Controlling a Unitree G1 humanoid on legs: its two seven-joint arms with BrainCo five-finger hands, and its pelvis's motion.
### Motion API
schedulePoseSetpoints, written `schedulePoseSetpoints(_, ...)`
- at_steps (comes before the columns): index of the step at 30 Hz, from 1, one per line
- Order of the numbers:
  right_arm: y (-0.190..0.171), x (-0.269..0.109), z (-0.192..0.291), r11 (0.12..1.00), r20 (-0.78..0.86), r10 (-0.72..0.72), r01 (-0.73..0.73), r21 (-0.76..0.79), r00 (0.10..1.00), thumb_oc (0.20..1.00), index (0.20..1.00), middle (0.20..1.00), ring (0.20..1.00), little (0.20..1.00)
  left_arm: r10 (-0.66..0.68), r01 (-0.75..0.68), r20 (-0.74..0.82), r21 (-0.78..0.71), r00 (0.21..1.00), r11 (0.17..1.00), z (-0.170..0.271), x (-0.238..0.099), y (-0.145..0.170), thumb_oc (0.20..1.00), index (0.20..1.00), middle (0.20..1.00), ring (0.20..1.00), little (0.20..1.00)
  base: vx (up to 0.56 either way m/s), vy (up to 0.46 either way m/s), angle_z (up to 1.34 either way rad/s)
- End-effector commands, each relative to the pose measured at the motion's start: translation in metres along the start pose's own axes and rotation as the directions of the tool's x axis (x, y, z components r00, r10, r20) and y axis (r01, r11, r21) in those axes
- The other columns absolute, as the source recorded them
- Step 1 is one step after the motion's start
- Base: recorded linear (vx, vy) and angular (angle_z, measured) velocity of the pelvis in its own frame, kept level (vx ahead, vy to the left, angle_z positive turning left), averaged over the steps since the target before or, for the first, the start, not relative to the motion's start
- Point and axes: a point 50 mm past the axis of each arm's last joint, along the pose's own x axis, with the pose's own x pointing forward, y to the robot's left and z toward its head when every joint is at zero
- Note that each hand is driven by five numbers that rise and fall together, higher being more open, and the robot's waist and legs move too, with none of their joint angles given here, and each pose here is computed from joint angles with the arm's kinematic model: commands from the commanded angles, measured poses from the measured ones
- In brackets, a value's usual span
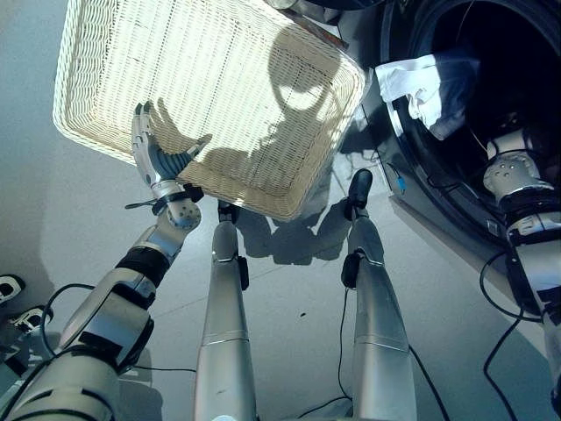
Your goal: Put the clothes into the washing machine.
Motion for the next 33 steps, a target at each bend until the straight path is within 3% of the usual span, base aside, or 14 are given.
schedulePoseSetpoints(1,0.004,0.012,0.088,0.996,0.343,-0.075,0.083,-0.01,0.937,1.0,1.0,1.0,1.0,1.0,0.043,-0.041,0.034,-0.071,0.999,0.997,0.01,0.01,0.007,1.0,1.0,1.0,1.0,1.0,0.0,0.0,0.0)
schedulePoseSetpoints(3,0.004,0.013,0.086,0.966,0.417,-0.06,0.158,-0.203,0.907,1.0,1.0,1.0,1.0,1.0,0.032,-0.029,0.035,-0.073,0.999,0.997,0.012,0.011,0.005,1.0,1.0,1.0,1.0,1.0,0.0,0.0,0.0)
schedulePoseSetpoints(4,0.004,0.013,0.086,0.966,0.417,-0.06,0.158,-0.203,0.907,1.0,1.0,1.0,1.0,1.0,0.032,-0.029,0.035,-0.073,0.999,0.997,0.012,0.011,0.005,1.0,1.0,1.0,1.0,1.0,0.0,0.0,0.0)
schedulePoseSetpoints(7,0.007,0.012,0.082,0.878,0.513,-0.019,0.26,-0.402,0.858,1.0,1.0,1.0,1.0,1.0,0.024,-0.021,0.039,-0.083,0.999,0.996,0.018,0.016,0.002,1.0,1.0,1.0,1.0,1.0,0.0,0.0,0.0)
schedulePoseSetpoints(9,0.011,0.01,0.082,0.859,0.533,-0.004,0.276,-0.431,0.846,1.0,1.0,1.0,1.0,1.0,0.026,-0.022,0.038,-0.088,0.999,0.996,0.02,0.018,0.002,1.0,1.0,1.0,1.0,1.0,0.0,0.0,0.0)
schedulePoseSetpoints(10,0.018,0.003,0.075,0.78,0.596,0.049,0.342,-0.524,0.801,1.0,1.0,1.0,1.0,1.0,0.025,-0.021,0.038,-0.097,0.999,0.995,0.023,0.021,-0.001,1.0,1.0,1.0,1.0,1.0,0.0,0.0,0.0)
schedulePoseSetpoints(13,0.031,-0.004,0.074,0.673,0.656,0.14,0.415,-0.613,0.742,1.0,1.0,1.0,1.0,1.0,0.023,-0.018,0.044,-0.109,0.999,0.994,0.028,0.024,-0.003,1.0,1.0,1.0,1.0,1.0,0.0,0.0,0.0)
schedulePoseSetpoints(15,0.034,-0.005,0.073,0.646,0.659,0.16,0.427,-0.633,0.735,1.0,1.0,1.0,1.0,1.0,0.023,-0.018,0.045,-0.114,0.999,0.993,0.03,0.026,-0.003,1.0,1.0,1.0,1.0,1.0,0.0,0.0,0.0)
schedulePoseSetpoints(20,0.045,-0.014,0.069,0.474,0.703,0.335,0.533,-0.701,0.627,1.0,1.0,1.0,1.0,1.0,0.022,-0.014,0.065,-0.125,0.998,0.992,0.039,0.031,-0.005,1.0,1.0,1.0,1.0,1.0,-0.01,-0.013,0.01)
schedulePoseSetpoints(33,0.05,-0.02,0.056,0.368,0.691,0.442,0.587,-0.721,0.572,1.0,1.0,1.0,1.0,1.0,0.032,-0.021,0.087,-0.119,0.996,0.993,0.048,0.038,-0.004,1.0,1.0,1.0,1.0,1.0,0.0,-0.001,0.01)
